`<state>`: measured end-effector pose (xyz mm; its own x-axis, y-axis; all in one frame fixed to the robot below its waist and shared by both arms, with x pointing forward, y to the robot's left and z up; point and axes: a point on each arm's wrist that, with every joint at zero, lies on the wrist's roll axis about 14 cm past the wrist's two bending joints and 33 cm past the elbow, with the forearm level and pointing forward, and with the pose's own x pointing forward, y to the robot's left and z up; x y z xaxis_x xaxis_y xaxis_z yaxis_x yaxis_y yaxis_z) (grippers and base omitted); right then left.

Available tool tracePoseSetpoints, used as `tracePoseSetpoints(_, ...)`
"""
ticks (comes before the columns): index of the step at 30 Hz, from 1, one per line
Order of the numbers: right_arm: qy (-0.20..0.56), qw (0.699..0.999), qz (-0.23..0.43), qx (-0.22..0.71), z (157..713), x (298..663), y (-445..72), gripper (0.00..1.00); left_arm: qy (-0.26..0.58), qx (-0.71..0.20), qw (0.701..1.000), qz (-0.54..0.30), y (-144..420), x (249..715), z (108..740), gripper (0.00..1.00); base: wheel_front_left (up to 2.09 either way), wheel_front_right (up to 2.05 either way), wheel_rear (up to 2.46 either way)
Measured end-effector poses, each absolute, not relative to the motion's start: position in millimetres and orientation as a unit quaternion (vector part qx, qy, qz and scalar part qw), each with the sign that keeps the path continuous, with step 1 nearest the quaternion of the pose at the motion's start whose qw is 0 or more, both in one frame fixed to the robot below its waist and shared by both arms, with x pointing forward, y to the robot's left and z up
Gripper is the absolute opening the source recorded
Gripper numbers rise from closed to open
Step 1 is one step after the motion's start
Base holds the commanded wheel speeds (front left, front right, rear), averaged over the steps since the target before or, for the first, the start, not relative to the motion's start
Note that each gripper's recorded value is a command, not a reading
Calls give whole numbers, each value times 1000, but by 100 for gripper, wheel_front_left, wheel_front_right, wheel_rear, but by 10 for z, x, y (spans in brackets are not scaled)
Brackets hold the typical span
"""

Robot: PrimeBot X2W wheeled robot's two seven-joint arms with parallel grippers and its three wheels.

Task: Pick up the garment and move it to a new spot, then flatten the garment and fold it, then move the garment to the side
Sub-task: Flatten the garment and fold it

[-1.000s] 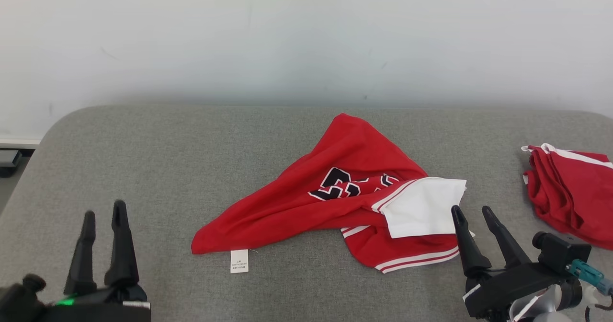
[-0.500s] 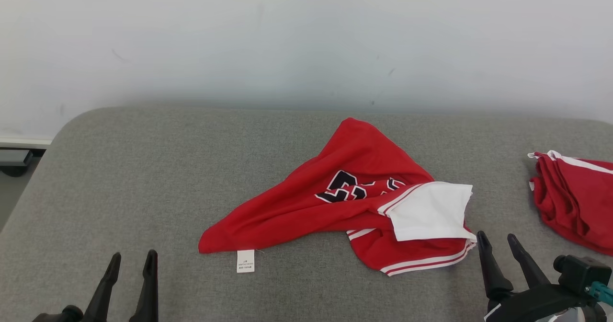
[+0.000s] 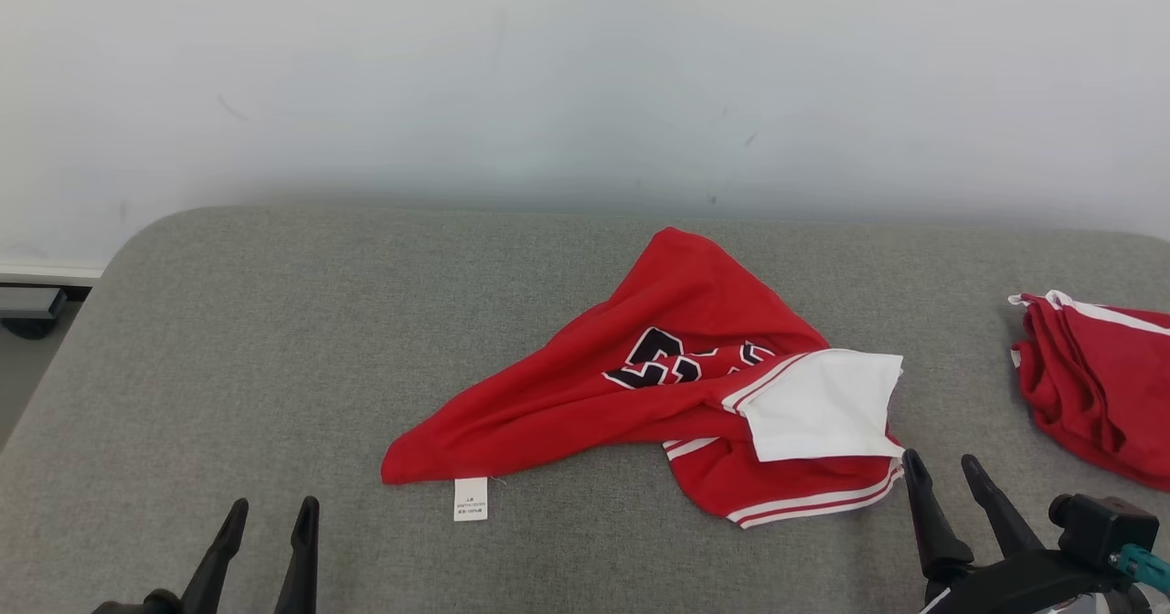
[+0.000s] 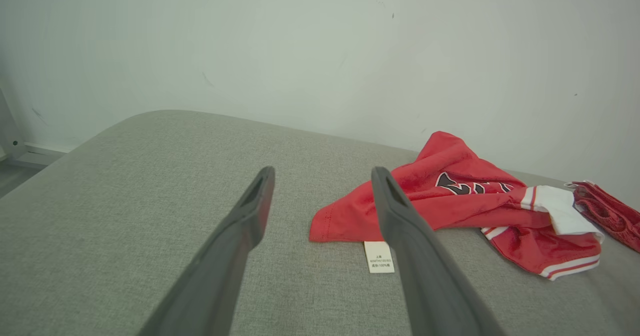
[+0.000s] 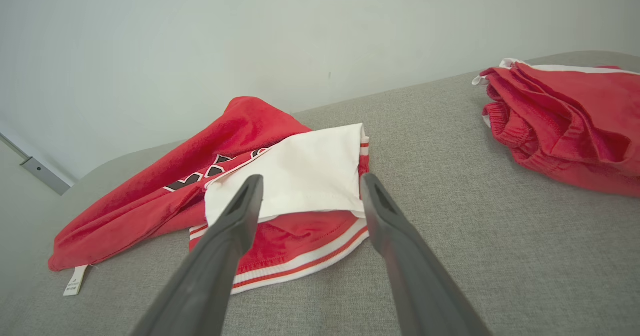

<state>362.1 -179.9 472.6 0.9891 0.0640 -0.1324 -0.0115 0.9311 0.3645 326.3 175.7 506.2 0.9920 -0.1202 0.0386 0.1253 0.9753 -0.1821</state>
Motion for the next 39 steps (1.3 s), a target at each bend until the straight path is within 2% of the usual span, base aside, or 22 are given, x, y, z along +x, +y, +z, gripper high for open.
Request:
tracePoseSetpoints(12, 81, 980, 19, 178, 4698, 3623, -1806, 100, 3, -96, 993, -68, 1707, 3255, 5016, 100, 0, 0, 0)
tracePoseSetpoints(24, 179, 972, 26, 151, 4560, 3691, -1835, 100, 56, -81, 989, -111, 1533, 3377, 4942, 100, 0, 0, 0)
tracePoseSetpoints(39, 298, 946, 14, 130, 4495, 4095, -2002, 100, 229, -76, 960, -141, 1400, 3802, 4337, 100, 0, 0, 0)
